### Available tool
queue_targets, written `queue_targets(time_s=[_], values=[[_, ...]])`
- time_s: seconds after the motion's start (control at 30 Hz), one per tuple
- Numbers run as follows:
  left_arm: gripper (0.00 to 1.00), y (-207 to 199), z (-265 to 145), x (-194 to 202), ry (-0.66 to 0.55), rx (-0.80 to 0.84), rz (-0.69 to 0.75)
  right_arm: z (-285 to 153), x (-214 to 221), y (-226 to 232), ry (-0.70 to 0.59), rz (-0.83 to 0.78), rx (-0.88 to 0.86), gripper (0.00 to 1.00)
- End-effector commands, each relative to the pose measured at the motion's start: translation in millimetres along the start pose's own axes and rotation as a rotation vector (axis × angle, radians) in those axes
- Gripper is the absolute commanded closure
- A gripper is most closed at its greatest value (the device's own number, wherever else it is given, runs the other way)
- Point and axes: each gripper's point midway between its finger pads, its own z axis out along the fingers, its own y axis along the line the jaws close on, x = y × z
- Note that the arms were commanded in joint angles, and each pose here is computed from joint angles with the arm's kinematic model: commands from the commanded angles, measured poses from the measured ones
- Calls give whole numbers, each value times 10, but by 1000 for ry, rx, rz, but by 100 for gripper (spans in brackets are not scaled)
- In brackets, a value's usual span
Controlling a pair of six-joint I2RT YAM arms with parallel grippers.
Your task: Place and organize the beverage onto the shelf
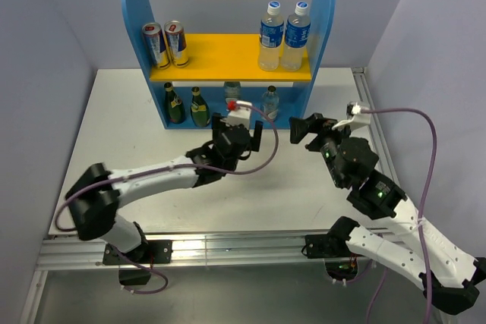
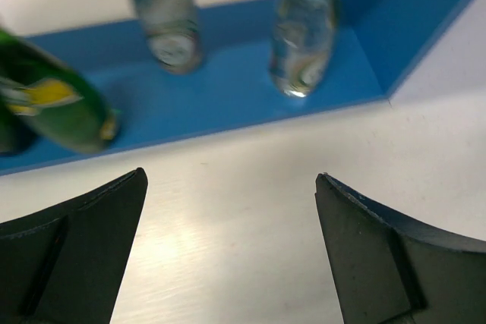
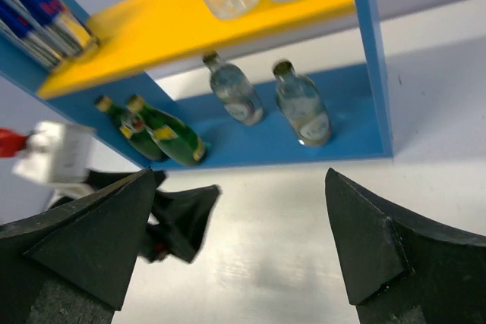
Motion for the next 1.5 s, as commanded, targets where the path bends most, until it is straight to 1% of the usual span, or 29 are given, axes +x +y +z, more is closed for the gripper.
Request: queue_targets(time_s=[0.0,0.03,0.13,0.17,0.2,0.27,0.37,0.5,1.47], values=[[1,526,-440,-560,2,-152,6,-14,-368,211,-8,9,-16,0],[1,562,-509,-742,-11,-152,-6,-43,-475,223,-14,4,-9,0],[1,765,-775,-1055,-20,-155,-16,-60,-597,209,-25,-23,17,0],[1,794,-837,-1113,-21,-135,-32,-70,-626,209,-31,-24,18,0],[1,855,-966,-1264,-53,-107,-77,-78,-652,199,-38,-26,23,0],[1,943,-1074,-1361,-75,-94,-148,-95,-682,188,-43,-26,27,0],[1,945,-1260,-1486,-96,-13,-174,-112,-683,174,-37,-30,32,0],[1,1058,-1332,-1514,-119,-39,-184,-130,-689,137,-40,-33,44,0],[1,1140,-1288,-1403,-115,-91,-152,-110,-679,117,-56,-46,47,0]])
